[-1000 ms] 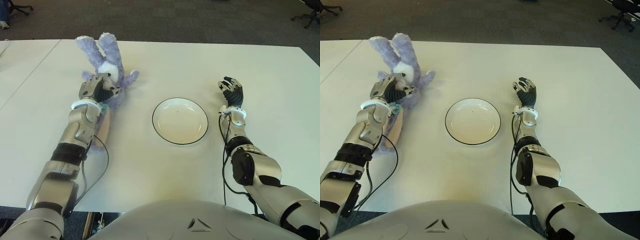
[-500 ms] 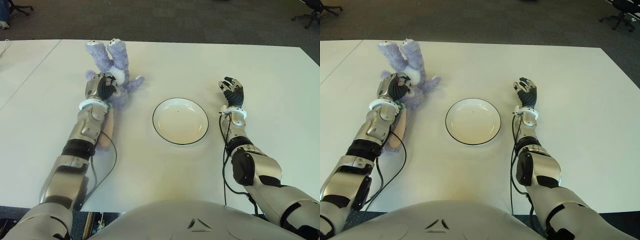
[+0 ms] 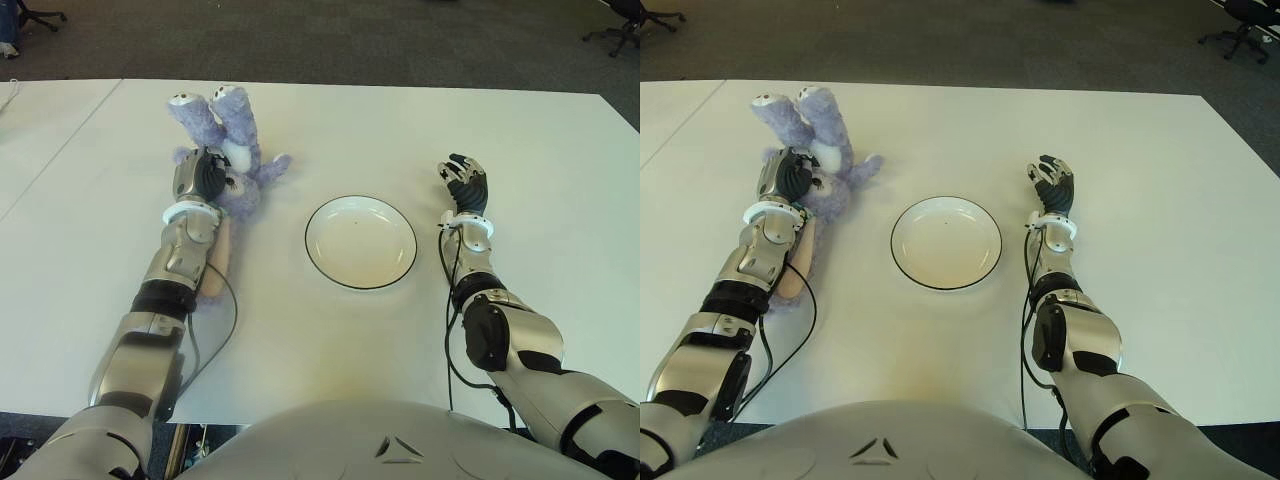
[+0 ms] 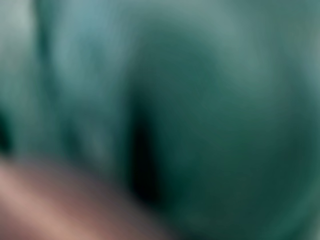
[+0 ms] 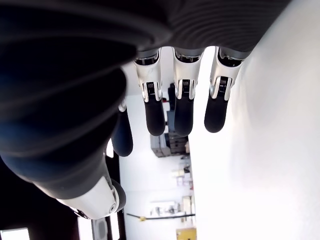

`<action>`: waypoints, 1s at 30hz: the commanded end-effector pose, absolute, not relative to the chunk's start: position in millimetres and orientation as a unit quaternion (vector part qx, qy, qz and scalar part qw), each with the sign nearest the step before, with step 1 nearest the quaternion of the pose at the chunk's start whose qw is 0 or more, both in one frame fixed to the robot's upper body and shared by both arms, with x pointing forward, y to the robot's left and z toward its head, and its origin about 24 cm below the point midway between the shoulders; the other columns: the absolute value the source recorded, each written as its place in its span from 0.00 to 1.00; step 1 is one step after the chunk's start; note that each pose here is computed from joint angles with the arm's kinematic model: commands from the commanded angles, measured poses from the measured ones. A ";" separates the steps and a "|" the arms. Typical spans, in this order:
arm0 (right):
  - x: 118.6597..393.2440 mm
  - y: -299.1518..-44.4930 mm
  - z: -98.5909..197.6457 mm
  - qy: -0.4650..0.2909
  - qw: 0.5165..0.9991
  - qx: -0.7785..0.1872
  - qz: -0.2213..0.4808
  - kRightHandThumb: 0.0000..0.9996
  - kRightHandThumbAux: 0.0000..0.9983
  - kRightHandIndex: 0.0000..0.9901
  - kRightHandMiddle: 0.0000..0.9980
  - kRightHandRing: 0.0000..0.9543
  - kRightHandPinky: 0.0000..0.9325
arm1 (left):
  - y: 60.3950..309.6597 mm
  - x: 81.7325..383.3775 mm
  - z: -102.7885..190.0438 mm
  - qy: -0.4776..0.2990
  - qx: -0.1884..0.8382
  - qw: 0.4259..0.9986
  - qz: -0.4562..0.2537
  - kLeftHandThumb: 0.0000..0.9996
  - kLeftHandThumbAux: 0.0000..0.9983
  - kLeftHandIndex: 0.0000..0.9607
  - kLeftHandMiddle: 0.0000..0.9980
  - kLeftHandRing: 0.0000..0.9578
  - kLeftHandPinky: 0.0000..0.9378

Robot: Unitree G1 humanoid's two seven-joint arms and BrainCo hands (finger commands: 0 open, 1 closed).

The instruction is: Put the doll into the plate.

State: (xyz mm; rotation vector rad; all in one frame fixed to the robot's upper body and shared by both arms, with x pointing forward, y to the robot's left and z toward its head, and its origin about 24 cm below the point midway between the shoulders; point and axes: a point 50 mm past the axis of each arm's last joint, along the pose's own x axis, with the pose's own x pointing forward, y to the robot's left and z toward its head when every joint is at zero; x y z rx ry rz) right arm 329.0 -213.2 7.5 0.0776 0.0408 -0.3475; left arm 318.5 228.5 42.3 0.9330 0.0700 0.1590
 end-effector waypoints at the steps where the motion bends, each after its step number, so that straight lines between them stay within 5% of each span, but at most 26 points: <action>1: 246.5 -199.7 -92.5 0.262 0.943 0.063 -0.193 0.42 0.81 0.33 0.21 0.20 0.25 | 219.0 282.4 -17.8 0.148 0.412 0.899 0.002 0.95 0.62 0.75 0.82 0.86 0.89; 30: 247.0 -198.9 -92.1 0.261 0.944 0.061 -0.194 0.43 0.81 0.33 0.21 0.20 0.25 | 185.3 263.3 20.7 0.039 0.406 0.912 -0.047 0.94 0.63 0.77 0.84 0.89 0.90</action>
